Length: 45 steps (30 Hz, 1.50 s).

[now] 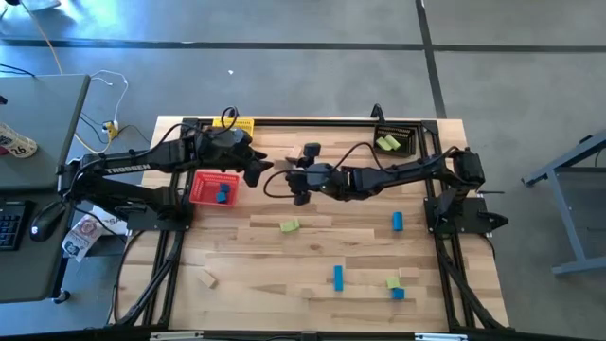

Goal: Sort & place blocks by color
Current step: Put the brown block into the yellow bin

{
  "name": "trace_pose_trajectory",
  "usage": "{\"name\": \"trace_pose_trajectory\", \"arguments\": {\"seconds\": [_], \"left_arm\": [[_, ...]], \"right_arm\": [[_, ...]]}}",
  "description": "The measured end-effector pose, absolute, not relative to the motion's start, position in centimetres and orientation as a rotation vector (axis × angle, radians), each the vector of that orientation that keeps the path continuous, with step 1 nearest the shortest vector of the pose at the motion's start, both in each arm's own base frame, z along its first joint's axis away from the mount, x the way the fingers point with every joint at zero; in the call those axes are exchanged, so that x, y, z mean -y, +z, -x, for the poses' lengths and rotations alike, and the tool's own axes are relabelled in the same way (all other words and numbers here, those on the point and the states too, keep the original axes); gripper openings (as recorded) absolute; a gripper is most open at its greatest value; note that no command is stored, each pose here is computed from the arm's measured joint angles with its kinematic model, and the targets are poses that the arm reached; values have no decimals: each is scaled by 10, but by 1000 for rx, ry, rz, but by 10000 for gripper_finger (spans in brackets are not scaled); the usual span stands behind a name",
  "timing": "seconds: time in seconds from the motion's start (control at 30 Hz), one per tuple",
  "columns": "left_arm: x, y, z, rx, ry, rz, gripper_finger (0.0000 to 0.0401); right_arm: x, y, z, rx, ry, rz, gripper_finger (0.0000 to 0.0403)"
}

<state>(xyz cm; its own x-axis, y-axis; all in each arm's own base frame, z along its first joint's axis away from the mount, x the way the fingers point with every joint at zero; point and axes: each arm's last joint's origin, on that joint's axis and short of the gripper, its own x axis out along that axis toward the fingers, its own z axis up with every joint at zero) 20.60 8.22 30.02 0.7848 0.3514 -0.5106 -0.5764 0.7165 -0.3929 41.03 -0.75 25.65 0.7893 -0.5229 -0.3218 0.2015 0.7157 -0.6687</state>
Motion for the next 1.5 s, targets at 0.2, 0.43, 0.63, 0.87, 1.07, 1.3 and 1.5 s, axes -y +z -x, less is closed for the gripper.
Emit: {"name": "trace_pose_trajectory", "arguments": {"seconds": [0.2, 0.43, 0.63, 0.87, 1.07, 1.3, 1.5], "left_arm": [[-81, 303, -210, -385, 527, 557, 202], [-85, 298, -221, -376, 519, 535, 201], [-87, 298, -227, -362, 501, 486, 168], [-86, 298, -227, -380, 454, 446, 101], [-86, 297, -227, -387, 431, 440, 61], [-87, 297, -226, -399, 466, 354, 51], [-92, 293, -222, -461, 540, 275, 48]], "right_arm": [[7, 263, -413, -461, -428, 675, 100], [7, 270, -415, -405, -428, 736, 100], [7, 268, -415, -426, -419, 753, 100], [8, 268, -414, -444, -438, 778, 100], [10, 268, -414, -455, -459, 788, 100], [10, 268, -414, -458, -458, 798, 100], [11, 267, -414, -448, -477, 741, 176]]}}
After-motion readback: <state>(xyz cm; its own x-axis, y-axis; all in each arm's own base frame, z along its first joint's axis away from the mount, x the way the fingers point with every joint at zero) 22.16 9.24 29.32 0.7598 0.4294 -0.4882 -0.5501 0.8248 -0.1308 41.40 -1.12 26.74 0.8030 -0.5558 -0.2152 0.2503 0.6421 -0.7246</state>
